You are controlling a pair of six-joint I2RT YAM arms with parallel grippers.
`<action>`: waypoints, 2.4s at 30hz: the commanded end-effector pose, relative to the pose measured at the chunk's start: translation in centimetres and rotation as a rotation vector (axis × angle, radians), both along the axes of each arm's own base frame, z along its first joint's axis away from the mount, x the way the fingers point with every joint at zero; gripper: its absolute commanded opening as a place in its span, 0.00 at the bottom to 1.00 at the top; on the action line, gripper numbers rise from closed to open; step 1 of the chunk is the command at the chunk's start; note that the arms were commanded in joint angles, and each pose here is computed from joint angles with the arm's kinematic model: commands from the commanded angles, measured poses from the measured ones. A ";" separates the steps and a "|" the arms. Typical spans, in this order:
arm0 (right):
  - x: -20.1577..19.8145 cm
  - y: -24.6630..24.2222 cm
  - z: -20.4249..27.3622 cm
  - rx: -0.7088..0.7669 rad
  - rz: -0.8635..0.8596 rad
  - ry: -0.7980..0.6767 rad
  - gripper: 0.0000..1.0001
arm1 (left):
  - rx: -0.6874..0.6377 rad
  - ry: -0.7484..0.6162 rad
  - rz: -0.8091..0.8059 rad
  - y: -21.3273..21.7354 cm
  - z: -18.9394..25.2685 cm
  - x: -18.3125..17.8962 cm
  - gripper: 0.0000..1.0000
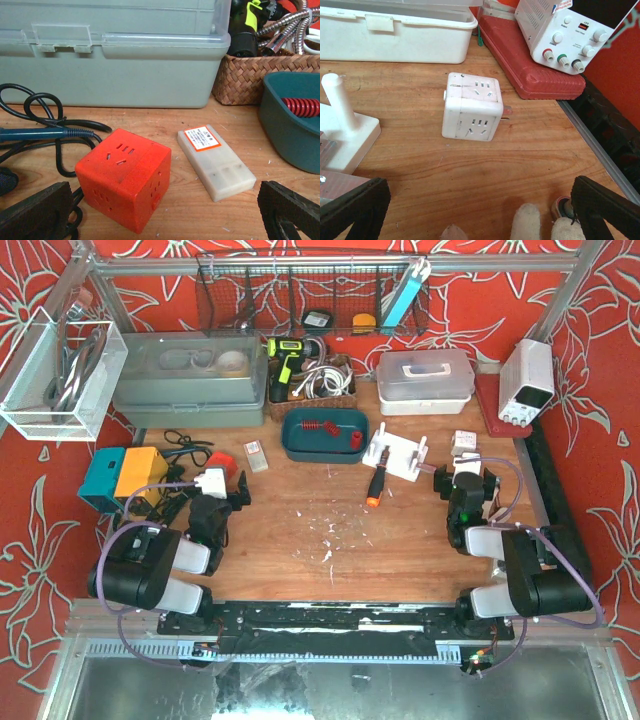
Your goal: Install the large spring
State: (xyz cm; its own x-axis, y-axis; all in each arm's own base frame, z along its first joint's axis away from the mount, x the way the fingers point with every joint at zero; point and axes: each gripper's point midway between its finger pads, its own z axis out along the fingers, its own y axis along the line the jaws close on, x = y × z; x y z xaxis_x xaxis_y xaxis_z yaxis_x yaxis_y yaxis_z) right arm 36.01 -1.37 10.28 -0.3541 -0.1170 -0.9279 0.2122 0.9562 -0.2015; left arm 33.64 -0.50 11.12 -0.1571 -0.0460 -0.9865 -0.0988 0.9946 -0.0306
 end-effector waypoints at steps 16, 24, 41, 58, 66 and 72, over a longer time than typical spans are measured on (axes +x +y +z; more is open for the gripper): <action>-0.1 -0.2 0.2 -0.015 -0.015 -0.008 0.99 | 0.014 -0.042 0.002 0.0 1.1 0.2 1.00; -0.7 -0.2 0.5 -0.010 -0.011 -0.042 0.99 | -0.012 0.034 -0.048 -1.1 3.5 1.4 1.00; -0.7 2.0 11.4 0.196 0.017 0.039 0.99 | -0.532 -0.032 -0.005 -1.6 17.6 -0.3 1.00; -4.3 8.7 7.1 0.626 0.182 0.363 0.95 | -0.662 0.248 -0.448 -13.3 9.7 -2.6 1.00; -4.9 13.4 4.2 0.594 0.280 0.439 0.83 | -0.437 0.329 -0.649 -21.5 7.0 -4.9 1.00; -4.5 15.3 1.8 0.592 0.199 0.463 0.72 | -0.374 0.390 -0.736 -23.4 3.0 -6.9 1.00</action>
State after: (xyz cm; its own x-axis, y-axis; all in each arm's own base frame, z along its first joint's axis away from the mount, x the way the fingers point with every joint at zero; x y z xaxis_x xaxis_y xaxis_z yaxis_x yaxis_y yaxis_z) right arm 30.64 13.63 12.75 -0.7722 0.1774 -0.6101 -0.0346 0.9471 0.3191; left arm 27.05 -23.31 14.82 -0.6372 -0.1564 -0.7547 0.4257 0.7449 -0.5138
